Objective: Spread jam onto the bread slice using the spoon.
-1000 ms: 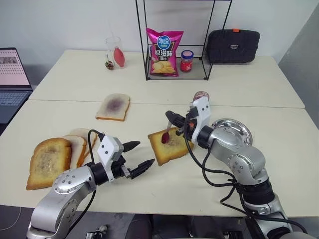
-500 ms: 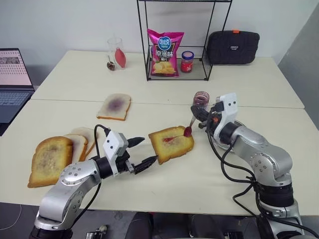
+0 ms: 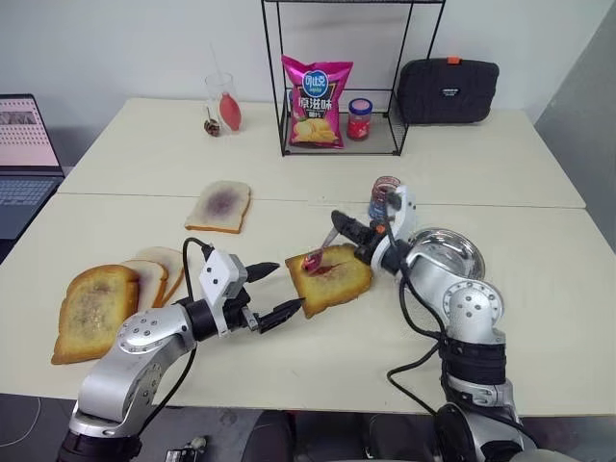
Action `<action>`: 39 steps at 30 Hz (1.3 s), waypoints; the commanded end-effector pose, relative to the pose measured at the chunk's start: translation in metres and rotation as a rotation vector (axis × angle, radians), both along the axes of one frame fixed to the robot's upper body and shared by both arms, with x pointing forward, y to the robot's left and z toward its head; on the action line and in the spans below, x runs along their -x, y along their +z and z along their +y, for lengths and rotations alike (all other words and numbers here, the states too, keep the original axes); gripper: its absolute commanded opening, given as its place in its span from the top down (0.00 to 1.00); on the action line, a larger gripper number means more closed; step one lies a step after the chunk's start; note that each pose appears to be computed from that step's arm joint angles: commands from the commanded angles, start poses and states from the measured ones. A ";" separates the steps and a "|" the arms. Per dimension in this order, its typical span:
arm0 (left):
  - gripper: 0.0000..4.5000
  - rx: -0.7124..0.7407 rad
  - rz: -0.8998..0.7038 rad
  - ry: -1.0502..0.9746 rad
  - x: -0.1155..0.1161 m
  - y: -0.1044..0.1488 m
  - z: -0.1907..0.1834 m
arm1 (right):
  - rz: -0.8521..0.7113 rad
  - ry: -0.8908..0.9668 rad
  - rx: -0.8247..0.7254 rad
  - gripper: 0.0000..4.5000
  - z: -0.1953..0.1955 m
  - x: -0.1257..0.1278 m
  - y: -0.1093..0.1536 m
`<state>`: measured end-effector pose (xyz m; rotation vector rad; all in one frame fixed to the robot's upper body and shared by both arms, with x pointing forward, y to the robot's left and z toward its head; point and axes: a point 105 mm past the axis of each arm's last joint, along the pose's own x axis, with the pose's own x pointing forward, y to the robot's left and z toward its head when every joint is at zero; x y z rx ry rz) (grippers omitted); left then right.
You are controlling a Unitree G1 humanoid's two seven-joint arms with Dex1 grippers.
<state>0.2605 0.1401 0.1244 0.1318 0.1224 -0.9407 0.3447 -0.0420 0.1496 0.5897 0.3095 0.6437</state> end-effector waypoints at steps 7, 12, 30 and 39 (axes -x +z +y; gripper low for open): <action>0.00 -0.005 -0.055 -0.004 0.001 0.012 0.001 | -0.015 -0.169 0.049 1.00 -0.061 -0.010 -0.012; 0.00 -0.005 -0.057 -0.019 -0.004 0.012 -0.001 | -0.043 -0.183 0.053 1.00 -0.077 -0.003 0.001; 0.00 -0.177 -0.120 -0.530 -0.045 0.083 -0.074 | -0.198 -0.567 0.036 1.00 -0.180 0.047 0.073; 0.00 -0.213 -0.137 -0.676 -0.054 0.061 -0.117 | -0.082 -0.748 0.024 1.00 -0.219 0.061 0.019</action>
